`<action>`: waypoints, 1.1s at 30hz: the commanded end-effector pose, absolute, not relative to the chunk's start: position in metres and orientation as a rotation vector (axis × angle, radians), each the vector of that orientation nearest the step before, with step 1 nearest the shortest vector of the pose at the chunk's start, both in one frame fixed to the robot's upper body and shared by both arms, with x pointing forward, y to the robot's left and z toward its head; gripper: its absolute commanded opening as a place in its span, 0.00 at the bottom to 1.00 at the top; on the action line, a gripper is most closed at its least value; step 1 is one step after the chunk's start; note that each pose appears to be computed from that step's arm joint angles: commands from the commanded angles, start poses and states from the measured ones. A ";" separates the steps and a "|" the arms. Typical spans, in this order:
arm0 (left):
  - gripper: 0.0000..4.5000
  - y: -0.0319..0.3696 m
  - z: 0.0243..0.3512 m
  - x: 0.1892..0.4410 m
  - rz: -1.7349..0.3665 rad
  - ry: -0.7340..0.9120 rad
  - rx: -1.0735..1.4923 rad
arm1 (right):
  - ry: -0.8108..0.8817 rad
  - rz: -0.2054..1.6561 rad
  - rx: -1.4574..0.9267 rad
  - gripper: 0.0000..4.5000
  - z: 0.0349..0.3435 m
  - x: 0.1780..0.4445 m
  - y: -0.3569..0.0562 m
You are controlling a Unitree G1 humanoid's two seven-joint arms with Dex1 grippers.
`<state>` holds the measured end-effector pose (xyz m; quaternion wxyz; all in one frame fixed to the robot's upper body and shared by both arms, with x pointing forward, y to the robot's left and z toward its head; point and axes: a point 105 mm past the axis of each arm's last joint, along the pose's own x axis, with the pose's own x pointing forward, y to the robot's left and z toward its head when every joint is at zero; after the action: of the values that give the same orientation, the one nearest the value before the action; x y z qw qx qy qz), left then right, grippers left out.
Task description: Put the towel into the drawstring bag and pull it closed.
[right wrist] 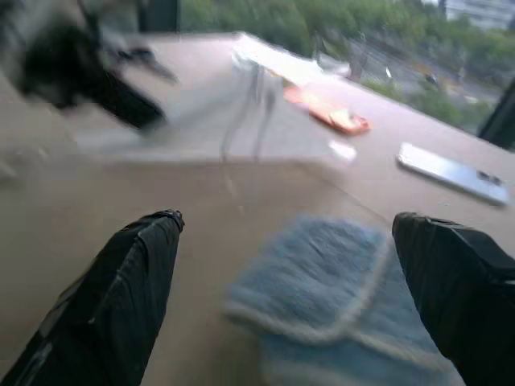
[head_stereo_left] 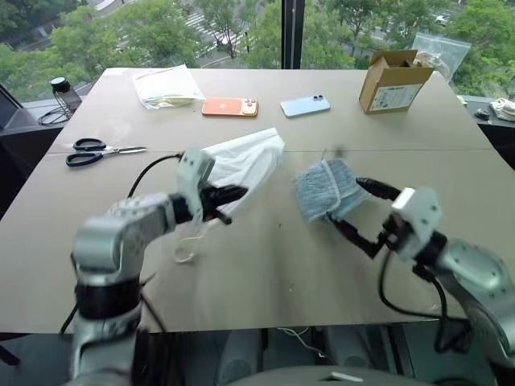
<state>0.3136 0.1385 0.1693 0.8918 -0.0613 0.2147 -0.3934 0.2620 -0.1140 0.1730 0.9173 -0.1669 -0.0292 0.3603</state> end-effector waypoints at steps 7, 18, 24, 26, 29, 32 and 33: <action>0.01 0.107 0.098 0.315 -0.877 0.585 0.265 | -0.050 0.820 -0.212 1.00 0.199 0.282 -0.106; 0.01 0.111 0.135 0.331 -0.813 0.665 -0.286 | 0.175 0.617 -0.178 1.00 0.163 0.337 -0.117; 0.01 0.128 0.134 0.331 -0.689 0.630 -0.264 | 0.263 0.640 -0.133 1.00 0.158 0.358 -0.118; 0.01 0.134 0.129 0.334 -0.626 0.628 -0.263 | 0.316 0.662 -0.115 1.00 0.150 0.366 -0.111; 0.01 0.139 0.122 0.336 -0.569 0.627 -0.233 | 0.419 0.733 -0.075 1.00 0.132 0.368 -0.100; 0.01 0.141 0.118 0.340 -0.530 0.614 -0.231 | 0.542 0.847 -0.043 1.00 0.109 0.363 -0.082; 0.01 0.141 0.119 0.342 -0.519 0.605 -0.235 | 0.585 0.880 -0.047 1.00 0.100 0.360 -0.077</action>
<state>0.3370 0.1409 0.1104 0.9029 -0.1233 0.3182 -0.2613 0.3719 -0.0915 0.1195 0.8946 -0.0321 0.2359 0.3782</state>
